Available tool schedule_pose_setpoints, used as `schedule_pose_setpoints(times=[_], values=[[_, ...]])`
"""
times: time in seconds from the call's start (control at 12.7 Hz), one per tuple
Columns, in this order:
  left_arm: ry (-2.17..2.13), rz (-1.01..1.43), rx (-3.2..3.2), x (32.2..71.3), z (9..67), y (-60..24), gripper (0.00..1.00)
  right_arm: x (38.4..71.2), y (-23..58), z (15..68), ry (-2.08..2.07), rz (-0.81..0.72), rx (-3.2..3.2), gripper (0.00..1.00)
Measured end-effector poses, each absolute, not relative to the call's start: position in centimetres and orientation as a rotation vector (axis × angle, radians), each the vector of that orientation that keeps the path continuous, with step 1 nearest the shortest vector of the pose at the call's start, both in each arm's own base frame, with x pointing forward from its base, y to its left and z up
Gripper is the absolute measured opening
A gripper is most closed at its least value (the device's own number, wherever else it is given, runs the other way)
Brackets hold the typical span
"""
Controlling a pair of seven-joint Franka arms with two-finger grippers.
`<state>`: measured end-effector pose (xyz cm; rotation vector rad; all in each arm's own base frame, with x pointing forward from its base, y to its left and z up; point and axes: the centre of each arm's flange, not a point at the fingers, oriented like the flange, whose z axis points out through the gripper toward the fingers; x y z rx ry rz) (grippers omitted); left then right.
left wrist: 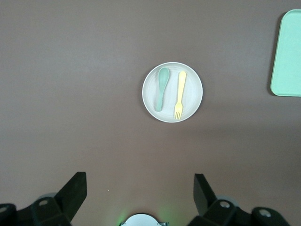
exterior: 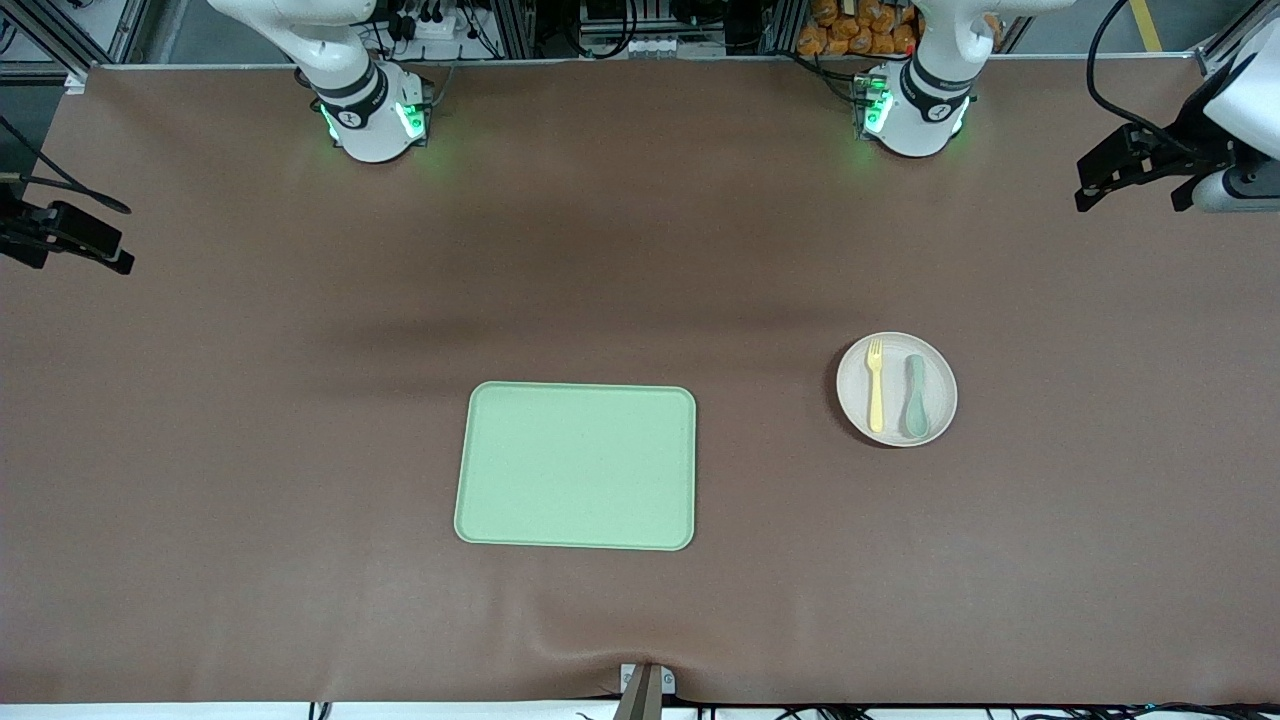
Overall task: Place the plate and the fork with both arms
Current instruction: 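Reach the left gripper down to the rim of the white plate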
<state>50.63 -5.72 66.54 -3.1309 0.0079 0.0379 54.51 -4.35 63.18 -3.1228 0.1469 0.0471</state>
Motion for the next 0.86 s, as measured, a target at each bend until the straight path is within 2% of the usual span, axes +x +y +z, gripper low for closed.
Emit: schedule_pose_setpoints(times=[0.55,0.86], values=[[0.006,0.065,-3.106,51.2,65.6,-5.7,1.0,54.5,-4.3,63.2,0.147,0.048,-3.123,1.0],[-0.004,0.159,-3.081,56.0,58.1,-5.2,1.0,54.5,-4.4,63.2,0.148,0.049,-3.123,1.0]])
